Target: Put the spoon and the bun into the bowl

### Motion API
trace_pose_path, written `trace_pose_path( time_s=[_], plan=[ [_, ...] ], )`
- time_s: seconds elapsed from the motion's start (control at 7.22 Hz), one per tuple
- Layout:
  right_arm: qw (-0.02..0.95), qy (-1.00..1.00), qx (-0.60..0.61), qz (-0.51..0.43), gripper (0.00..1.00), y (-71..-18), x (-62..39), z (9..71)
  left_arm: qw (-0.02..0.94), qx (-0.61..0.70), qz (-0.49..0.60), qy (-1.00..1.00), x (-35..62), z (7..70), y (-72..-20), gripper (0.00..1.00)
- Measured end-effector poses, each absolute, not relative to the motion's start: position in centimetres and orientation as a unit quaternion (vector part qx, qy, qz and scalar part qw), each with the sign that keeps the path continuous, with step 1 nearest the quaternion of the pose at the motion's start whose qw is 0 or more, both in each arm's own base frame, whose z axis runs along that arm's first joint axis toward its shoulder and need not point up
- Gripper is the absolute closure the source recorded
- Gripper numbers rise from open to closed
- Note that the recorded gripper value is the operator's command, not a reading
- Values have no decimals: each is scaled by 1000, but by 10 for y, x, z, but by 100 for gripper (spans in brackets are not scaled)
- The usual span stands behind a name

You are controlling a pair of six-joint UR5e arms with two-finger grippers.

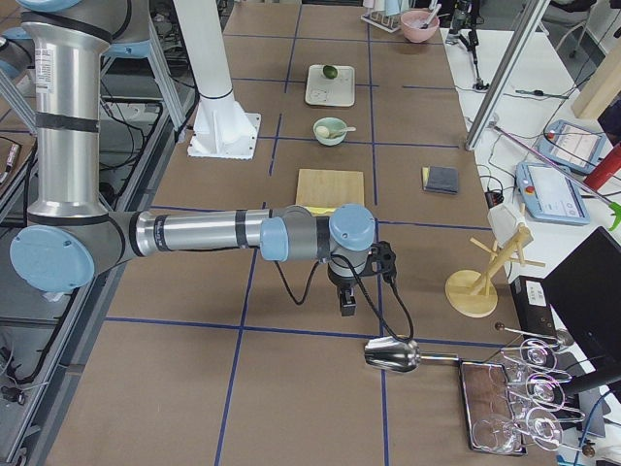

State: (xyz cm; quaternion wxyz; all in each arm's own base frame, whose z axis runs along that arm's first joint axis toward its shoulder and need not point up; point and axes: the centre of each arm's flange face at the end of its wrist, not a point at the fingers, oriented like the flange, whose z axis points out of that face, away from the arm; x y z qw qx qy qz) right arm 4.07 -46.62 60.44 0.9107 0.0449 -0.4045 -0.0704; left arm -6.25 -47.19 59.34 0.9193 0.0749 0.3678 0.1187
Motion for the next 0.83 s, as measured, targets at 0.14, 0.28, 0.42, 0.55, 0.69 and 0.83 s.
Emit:
trace_pose_path(
  time_s=[0.14,0.28,0.42,0.55,0.69,0.83],
  plan=[
    [911,-405,46,-71,0,-467,41,603,919,76,119,368,-62,592,-467,0],
    [911,-404,47,-72,0,-467,41,603,919,77,119,368,-62,591,-467,0],
    [911,-402,47,-73,0,-467,41,604,919,77,118,368,-62,589,-468,0],
    [912,-399,48,-79,0,-467,40,604,919,78,118,367,-62,588,-470,0],
    [913,-394,49,-88,0,-467,36,605,919,79,118,367,-62,587,-473,0],
    [914,-390,48,-101,0,-468,30,606,919,80,118,367,-62,586,-476,0]
  ],
)
